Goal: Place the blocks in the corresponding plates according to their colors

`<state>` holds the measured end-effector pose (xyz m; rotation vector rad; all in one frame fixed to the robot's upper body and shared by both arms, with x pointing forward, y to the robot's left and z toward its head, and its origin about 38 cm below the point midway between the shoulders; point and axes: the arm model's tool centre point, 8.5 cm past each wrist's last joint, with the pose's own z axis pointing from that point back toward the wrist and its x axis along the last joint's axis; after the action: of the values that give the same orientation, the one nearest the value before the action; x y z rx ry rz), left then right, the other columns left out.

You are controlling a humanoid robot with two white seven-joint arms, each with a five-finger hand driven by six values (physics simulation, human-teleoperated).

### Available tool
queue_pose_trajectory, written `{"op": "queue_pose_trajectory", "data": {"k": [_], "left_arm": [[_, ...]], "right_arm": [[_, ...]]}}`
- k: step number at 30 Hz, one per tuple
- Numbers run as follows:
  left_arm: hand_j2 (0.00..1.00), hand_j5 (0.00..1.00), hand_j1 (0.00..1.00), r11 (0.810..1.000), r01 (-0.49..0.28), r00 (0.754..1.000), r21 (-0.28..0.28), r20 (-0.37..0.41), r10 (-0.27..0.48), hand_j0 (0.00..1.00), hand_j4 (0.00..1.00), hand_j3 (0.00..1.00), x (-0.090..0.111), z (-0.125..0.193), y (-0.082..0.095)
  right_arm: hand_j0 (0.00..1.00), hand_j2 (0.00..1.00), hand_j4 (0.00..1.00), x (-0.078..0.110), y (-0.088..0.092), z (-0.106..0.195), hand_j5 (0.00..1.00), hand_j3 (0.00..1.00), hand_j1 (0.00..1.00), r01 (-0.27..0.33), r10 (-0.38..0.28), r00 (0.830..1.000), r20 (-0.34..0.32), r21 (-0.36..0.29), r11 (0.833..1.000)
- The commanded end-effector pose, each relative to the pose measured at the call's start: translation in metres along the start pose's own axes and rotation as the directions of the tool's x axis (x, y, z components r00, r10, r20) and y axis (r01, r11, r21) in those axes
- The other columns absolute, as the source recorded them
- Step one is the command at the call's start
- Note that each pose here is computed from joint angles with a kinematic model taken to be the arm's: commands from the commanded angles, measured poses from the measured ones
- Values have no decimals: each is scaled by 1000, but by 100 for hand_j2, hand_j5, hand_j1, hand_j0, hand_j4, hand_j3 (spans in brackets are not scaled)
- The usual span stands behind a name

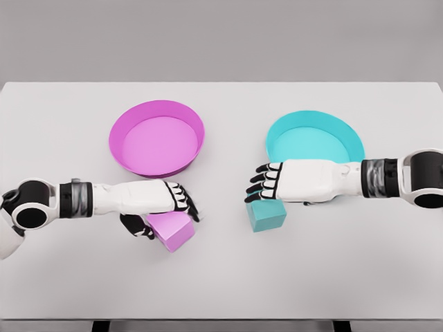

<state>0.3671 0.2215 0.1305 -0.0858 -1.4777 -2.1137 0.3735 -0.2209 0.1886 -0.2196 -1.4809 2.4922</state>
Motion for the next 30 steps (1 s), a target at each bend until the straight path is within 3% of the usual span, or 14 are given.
{"op": "queue_pose_trajectory", "data": {"k": [1, 9, 13, 20, 24, 30], "left_arm": [[58, 58, 58, 997, 53, 999, -49, -4, -53, 58, 58, 58, 0, 0, -6], [54, 54, 54, 995, 95, 995, -16, -7, -95, 54, 54, 54, -2, 4, 21], [54, 54, 54, 997, 81, 996, 1, -23, -81, 54, 54, 54, -7, 20, 32], [54, 54, 54, 996, 84, 996, 44, -19, -83, 54, 54, 54, -8, 26, 53], [54, 54, 54, 995, 73, 995, 61, -77, -69, 54, 54, 54, -22, 48, 61], [53, 53, 53, 993, 34, 985, 116, -174, -14, 53, 53, 53, -58, 61, 73]], "right_arm": [[100, 100, 100, 1, -2, -2, 100, 100, 100, 3, -3, 1000, 4, -8, 1000], [100, 100, 100, 7, -9, -10, 100, 100, 100, -7, 8, 1000, 30, -30, 1000], [100, 100, 100, 8, -9, -14, 100, 100, 100, -9, 10, 999, 38, -30, 1000], [100, 100, 100, 9, -4, -18, 100, 100, 100, -14, 14, 999, 40, 7, 1000], [100, 100, 100, 10, -5, -24, 100, 100, 100, -28, 28, 999, 44, 7, 1000], [100, 100, 100, 9, -4, -26, 100, 100, 100, -52, 51, 998, 38, 24, 998]]}}
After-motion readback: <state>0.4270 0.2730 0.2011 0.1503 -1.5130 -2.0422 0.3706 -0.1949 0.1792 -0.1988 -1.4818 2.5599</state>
